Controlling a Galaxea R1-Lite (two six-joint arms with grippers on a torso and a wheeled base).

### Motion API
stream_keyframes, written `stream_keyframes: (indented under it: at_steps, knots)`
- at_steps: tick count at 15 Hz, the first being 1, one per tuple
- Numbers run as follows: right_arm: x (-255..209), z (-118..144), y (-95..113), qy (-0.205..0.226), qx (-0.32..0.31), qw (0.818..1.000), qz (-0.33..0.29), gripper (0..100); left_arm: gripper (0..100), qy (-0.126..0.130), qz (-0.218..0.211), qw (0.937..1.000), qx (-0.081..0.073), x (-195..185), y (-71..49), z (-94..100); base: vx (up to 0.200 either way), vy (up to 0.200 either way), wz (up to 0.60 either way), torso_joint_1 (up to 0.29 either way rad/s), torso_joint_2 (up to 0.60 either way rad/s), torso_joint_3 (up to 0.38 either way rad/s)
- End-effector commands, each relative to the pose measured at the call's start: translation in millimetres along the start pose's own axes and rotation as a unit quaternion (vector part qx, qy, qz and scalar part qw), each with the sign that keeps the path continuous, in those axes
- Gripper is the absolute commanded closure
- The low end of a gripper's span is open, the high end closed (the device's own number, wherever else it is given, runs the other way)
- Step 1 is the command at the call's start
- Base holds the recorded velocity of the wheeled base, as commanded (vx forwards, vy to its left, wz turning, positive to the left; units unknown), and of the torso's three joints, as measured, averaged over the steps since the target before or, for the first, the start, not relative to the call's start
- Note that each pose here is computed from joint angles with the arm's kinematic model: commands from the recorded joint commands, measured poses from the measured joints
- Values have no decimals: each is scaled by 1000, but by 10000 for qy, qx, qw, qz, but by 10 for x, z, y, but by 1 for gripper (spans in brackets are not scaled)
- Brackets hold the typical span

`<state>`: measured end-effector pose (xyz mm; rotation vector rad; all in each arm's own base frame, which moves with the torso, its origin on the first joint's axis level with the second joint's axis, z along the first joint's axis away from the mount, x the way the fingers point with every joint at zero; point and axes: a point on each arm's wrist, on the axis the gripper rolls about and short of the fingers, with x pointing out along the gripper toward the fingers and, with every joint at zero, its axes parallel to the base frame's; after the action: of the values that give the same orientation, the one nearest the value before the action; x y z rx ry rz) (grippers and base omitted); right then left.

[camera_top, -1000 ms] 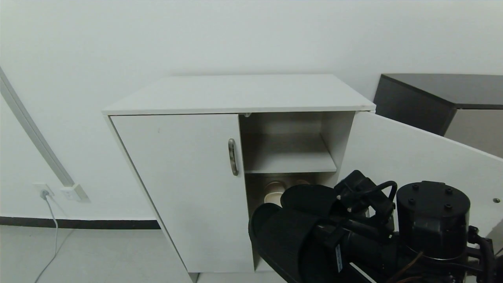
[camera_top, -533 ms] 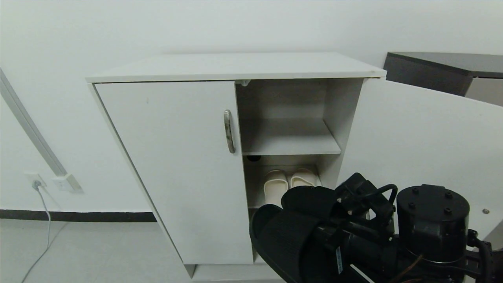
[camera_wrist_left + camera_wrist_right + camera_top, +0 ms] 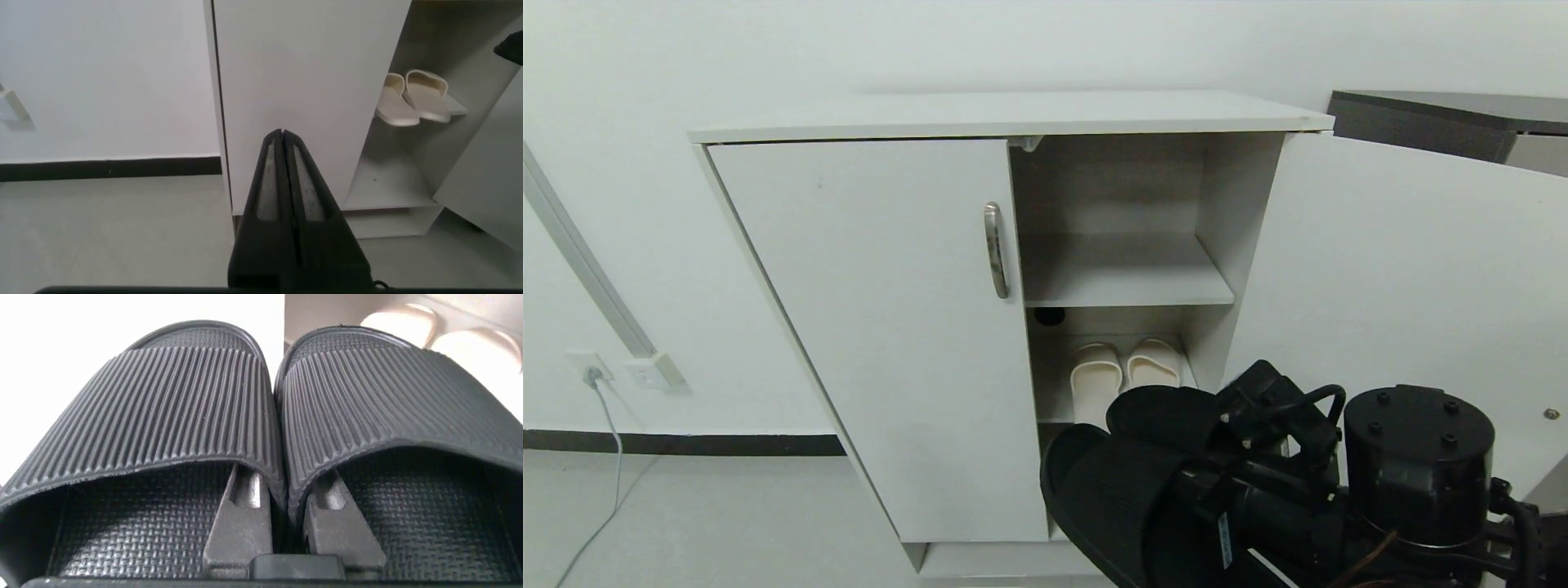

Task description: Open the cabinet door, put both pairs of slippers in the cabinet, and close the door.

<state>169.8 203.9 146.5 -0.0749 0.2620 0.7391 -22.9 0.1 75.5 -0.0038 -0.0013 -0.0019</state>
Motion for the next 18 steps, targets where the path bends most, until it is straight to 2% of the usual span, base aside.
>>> stream_keyframes:
  at_steps: [1, 4, 7, 9, 10, 11, 13, 18]
  knots:
    - [81, 6, 3, -32, -108, 9992, -377, 100, 100, 6, 2, 10000, -4, 1, 0, 0, 0, 0, 0, 0, 0, 0]
    - [496, 197, 154, -340, 84, 9860, -1630, 100, 100, 6, 2, 10000, -4, 1, 0, 0, 0, 0, 0, 0, 0, 0]
    - [687, 497, 225, -149, 546, 9758, -2112, 100, 100, 6, 2, 10000, -4, 1, 0, 0, 0, 0, 0, 0, 0, 0]
    - [766, 765, 249, -160, 927, 9571, -2742, 100, 100, 6, 2, 10000, -4, 1, 0, 0, 0, 0, 0, 0, 0, 0]
    - [782, 874, 253, -260, 958, 9504, -2948, 100, 100, 6, -13, 10000, 57, 1, -1, 0, 0, 0, 0, 0, 0, 0]
    - [803, 947, 272, -370, 974, 9479, -3009, 100, 100, 6, -21, 9999, 104, 1, -1, 0, 0, 0, 0, 0, 0, 0]
    - [839, 1022, 272, -386, 922, 9471, -3049, 100, 100, 6, -21, 10000, 81, 1, -1, 0, 0, 0, 0, 0, 0, 0]
    - [936, 956, 255, -328, 917, 9452, -3117, 100, 100, 6, -21, 10000, 96, 1, -1, 0, 0, 0, 0, 0, 0, 0]
